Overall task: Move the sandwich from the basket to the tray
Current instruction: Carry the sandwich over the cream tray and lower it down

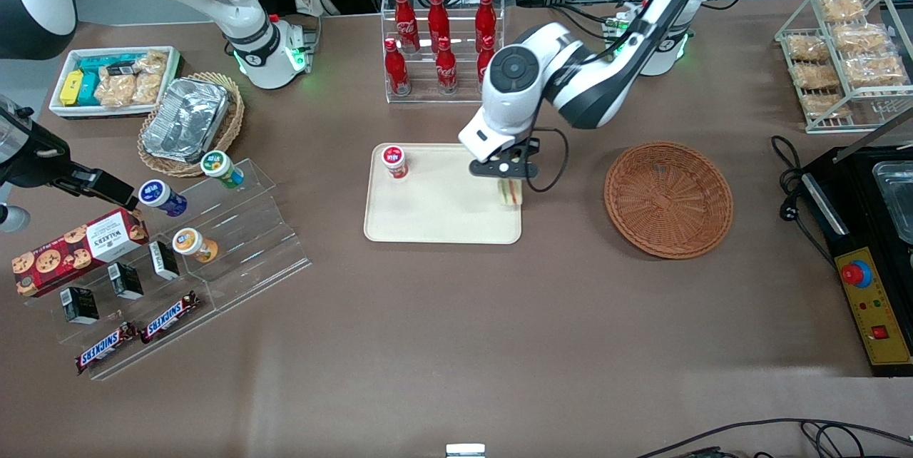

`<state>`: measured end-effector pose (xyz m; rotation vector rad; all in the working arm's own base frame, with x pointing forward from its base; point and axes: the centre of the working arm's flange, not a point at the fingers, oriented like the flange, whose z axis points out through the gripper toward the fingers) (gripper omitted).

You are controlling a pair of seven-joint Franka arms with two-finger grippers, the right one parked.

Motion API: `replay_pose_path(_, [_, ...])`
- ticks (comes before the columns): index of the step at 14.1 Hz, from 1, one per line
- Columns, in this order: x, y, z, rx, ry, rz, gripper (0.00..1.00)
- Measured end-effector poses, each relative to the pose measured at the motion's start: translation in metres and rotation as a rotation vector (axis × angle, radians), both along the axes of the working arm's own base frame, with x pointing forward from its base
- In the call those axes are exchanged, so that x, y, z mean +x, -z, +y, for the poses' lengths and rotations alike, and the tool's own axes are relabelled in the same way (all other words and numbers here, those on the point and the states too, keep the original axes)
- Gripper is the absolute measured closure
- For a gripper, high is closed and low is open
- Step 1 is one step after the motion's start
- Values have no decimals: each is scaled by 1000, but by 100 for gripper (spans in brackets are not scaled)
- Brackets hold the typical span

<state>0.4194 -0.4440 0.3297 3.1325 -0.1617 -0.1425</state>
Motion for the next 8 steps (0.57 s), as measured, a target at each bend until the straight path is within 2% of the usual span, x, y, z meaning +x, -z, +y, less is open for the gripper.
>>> replay_pose_path(6, [-3,58,-16,14,23,-33,85])
replay_pose_path(8, [-4,69,-16,32,27,-51,85])
